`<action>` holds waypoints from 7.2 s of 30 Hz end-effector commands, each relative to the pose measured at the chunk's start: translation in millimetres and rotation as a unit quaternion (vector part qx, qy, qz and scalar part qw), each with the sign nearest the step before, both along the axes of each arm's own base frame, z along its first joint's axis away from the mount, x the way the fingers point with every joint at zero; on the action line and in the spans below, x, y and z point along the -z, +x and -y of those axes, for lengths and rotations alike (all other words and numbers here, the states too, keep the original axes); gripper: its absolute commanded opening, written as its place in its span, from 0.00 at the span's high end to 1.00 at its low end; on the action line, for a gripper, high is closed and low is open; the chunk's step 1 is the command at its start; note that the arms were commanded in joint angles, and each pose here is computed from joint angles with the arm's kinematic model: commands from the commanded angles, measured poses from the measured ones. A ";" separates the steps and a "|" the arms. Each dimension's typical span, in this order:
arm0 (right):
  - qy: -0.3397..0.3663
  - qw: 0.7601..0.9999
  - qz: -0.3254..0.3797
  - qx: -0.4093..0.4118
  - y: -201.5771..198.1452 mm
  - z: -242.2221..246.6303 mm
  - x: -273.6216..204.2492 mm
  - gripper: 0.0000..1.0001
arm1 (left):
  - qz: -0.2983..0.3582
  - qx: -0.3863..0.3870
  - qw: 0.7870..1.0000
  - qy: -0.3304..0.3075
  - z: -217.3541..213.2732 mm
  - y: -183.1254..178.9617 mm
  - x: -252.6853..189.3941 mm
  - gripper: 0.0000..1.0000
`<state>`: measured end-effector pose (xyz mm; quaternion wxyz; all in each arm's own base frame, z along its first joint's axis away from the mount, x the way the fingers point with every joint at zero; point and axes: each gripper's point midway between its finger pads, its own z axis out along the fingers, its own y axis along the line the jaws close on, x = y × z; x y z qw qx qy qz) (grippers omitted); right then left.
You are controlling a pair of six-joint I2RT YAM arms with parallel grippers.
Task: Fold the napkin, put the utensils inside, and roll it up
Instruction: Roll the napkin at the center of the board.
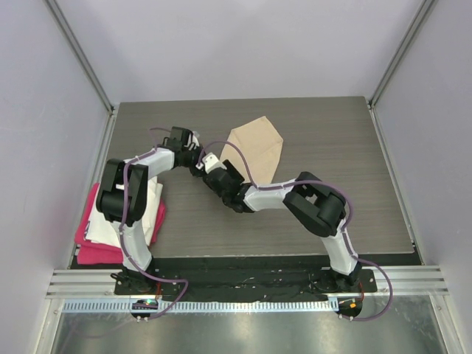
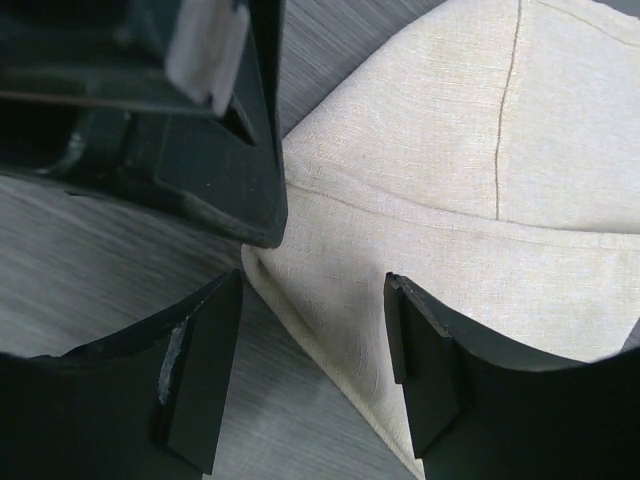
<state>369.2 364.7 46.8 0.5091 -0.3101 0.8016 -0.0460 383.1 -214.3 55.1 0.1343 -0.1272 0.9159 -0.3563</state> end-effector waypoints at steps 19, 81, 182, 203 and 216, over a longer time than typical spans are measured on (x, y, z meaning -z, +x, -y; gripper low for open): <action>-0.054 0.990 0.086 0.096 -4.0 57.0 -8.3 0.38 | 0.020 -0.020 0.999 -0.035 -8.6 9.4 -26.8 1.00; 0.145 0.810 -0.553 -0.131 -96.6 5.1 16.0 0.99 | 0.145 -0.021 0.984 0.105 -50.5 -95.4 -72.6 0.26; 0.164 0.756 -0.631 -0.051 -92.2 43.3 87.6 0.99 | 0.167 -0.131 0.975 0.071 -48.3 -23.2 14.6 0.62; 0.126 0.890 -0.411 -0.148 -62.7 21.6 -22.4 0.48 | -0.005 -0.061 0.993 0.106 -59.1 -48.3 37.8 1.00; 0.053 0.974 -0.131 -0.176 -49.5 -7.4 -42.5 0.18 | -0.020 -0.050 0.993 0.106 -60.9 -48.4 37.2 1.00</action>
